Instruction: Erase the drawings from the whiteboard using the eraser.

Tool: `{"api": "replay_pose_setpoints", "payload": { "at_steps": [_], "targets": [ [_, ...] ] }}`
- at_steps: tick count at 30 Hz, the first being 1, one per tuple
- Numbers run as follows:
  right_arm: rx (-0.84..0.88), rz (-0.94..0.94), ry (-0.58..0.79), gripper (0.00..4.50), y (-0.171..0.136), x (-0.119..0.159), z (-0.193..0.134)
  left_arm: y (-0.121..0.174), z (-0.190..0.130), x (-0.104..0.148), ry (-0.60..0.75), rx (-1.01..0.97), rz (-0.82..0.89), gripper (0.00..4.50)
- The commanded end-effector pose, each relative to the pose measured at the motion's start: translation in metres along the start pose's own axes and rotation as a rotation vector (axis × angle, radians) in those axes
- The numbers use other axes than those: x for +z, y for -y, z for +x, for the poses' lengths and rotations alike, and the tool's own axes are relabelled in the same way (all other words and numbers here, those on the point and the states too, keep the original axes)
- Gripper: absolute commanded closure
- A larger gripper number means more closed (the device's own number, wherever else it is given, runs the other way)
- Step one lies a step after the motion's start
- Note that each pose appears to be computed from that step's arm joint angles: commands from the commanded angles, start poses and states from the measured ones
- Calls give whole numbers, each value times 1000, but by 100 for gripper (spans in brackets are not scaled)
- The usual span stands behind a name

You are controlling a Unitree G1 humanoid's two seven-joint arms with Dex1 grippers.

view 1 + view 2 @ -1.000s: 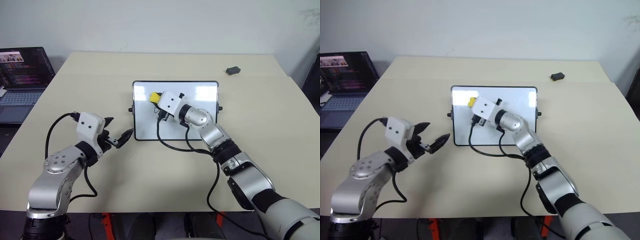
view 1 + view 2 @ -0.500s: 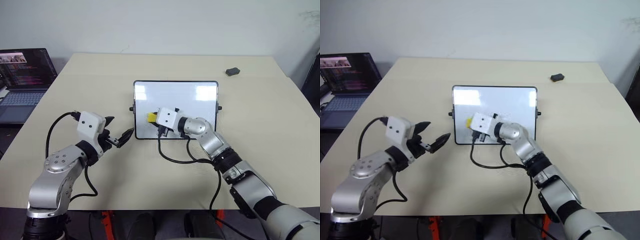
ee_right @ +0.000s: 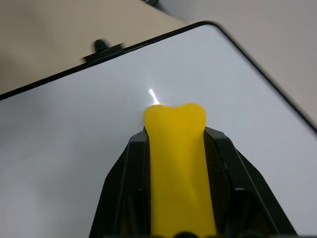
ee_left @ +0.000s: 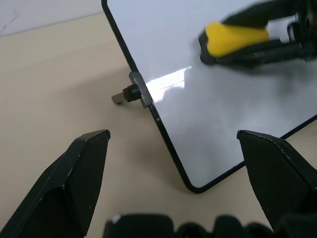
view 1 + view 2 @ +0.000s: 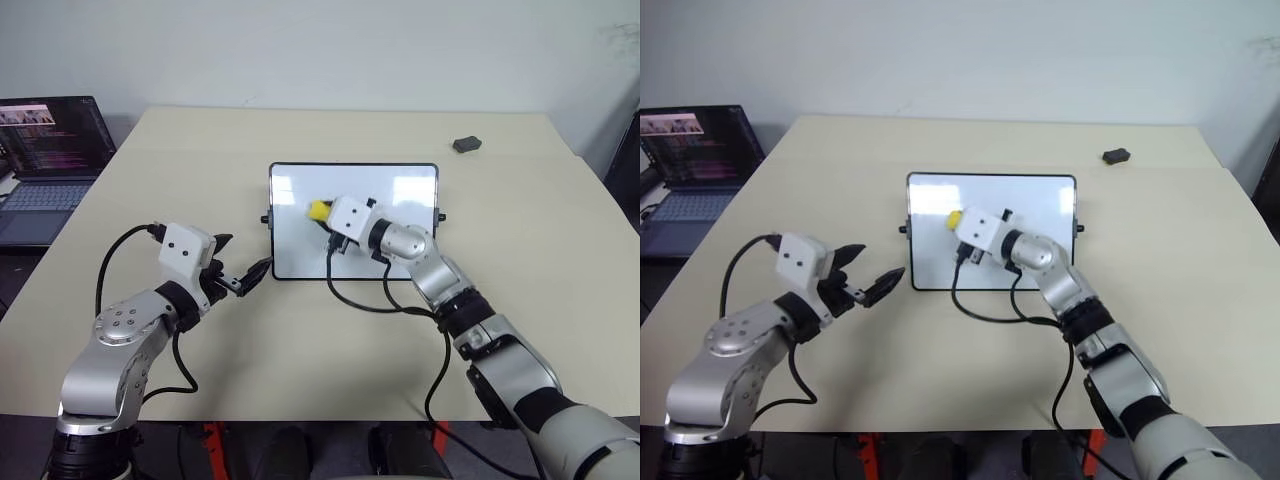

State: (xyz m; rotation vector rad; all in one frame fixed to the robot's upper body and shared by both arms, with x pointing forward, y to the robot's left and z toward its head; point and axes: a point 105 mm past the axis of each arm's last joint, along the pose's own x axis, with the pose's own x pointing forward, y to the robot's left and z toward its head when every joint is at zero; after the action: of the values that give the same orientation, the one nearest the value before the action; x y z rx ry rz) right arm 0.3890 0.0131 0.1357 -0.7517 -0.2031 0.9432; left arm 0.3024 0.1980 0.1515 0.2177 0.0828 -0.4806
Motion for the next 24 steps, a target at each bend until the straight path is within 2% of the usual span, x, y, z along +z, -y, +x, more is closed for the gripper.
{"api": "replay_pose_setpoints", "payload": {
  "at_steps": [1, 4, 7, 12, 17, 24],
  "targets": [
    [96, 76, -182, 338, -26, -47, -11, 1, 0, 11, 38, -4, 24, 0],
    [126, 71, -175, 338, -30, -44, -13, 2, 0, 11, 37, -7, 24, 0],
    [101, 72, -99, 338, -21, -24, -10, 2, 1, 11, 38, -10, 26, 0],
    [-94, 94, 60, 338, 24, 18, -6, 2, 1, 11, 37, -16, 28, 0],
    [-208, 62, 57, 338, 35, 9, -7, 5, 1, 10, 39, -18, 27, 0],
    [-54, 64, 10, 338, -3, -6, -7, 11, 6, 12, 53, -49, 21, 0]
  ]
}}
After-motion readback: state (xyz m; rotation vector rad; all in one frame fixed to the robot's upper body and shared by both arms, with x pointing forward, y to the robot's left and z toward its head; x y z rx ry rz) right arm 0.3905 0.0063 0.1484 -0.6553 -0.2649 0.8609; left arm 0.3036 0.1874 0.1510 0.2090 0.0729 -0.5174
